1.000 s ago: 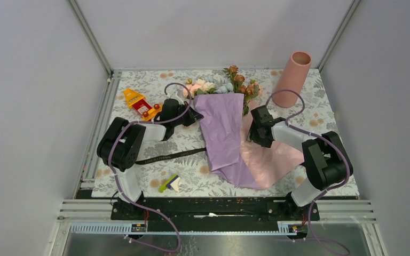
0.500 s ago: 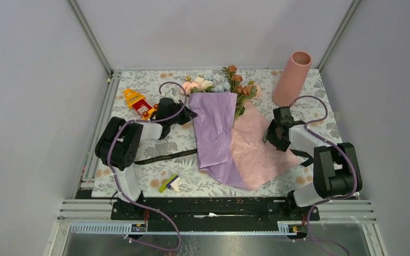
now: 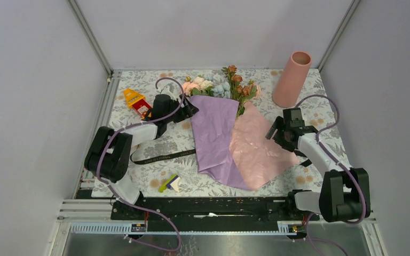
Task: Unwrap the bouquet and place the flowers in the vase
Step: Unfold the wrapping paper at the center of the board.
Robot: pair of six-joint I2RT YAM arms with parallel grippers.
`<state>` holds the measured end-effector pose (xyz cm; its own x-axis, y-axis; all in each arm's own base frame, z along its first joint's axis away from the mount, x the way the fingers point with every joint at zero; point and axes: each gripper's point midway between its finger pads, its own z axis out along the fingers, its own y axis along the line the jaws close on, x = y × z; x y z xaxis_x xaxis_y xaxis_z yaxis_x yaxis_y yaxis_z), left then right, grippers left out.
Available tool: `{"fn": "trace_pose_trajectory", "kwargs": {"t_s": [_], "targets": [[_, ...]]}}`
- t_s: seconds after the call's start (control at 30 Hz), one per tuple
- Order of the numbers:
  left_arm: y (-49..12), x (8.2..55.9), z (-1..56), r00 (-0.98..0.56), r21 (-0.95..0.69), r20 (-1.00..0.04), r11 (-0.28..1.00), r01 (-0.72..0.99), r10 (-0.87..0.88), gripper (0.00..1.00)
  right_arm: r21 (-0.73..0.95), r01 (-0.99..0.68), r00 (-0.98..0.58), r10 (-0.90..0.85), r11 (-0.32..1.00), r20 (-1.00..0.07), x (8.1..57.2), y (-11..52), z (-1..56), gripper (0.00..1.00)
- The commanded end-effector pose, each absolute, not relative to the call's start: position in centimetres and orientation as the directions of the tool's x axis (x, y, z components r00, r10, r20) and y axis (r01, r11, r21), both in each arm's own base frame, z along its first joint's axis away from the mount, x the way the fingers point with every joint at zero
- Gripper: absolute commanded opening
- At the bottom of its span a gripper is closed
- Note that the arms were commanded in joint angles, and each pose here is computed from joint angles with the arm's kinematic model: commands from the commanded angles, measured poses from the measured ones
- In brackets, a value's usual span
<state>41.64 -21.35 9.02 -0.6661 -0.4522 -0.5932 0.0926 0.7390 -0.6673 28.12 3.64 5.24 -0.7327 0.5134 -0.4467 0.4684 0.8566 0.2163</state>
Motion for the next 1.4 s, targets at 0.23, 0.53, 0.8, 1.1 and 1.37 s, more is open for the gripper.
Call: {"fn": "trace_pose_trajectory", "kwargs": {"t_s": [0.23, 0.53, 0.8, 1.1, 1.37], "targets": [[-19.9, 35.3, 17.8, -0.558, -0.563, -0.737, 0.803, 0.195, -0.381, 0.77, 0.489, 0.195, -0.742, 0.454, 0.850, -0.493, 25.9, 8.4, 12.4, 0.82], [-27.3, 23.7, 17.9, -0.431, -0.310, -0.901, 0.757, 0.575, -0.042, 0.77, 0.541, 0.146, -0.742, 0.453, 0.828, -0.493, 24.4, 9.4, 13.5, 0.82], [-31.2, 17.2, 13.9, -0.216, 0.028, -0.930, 0.642, 0.766, 0.299, 0.76, 0.546, 0.140, -0.740, 0.454, 0.826, -0.496, 24.0, 9.4, 13.2, 0.85], [-31.6, 20.2, 11.3, -0.146, 0.301, -0.863, 0.725, 0.620, 0.484, 0.77, 0.547, 0.134, -0.734, 0.453, 0.827, -0.505, 23.8, 9.3, 13.4, 0.85], [-31.3, 21.2, 10.4, -0.078, 0.419, -0.841, 0.736, 0.531, 0.535, 0.77, 0.544, 0.130, -0.736, 0.448, 0.829, -0.507, 24.0, 9.4, 13.4, 0.85]]}}
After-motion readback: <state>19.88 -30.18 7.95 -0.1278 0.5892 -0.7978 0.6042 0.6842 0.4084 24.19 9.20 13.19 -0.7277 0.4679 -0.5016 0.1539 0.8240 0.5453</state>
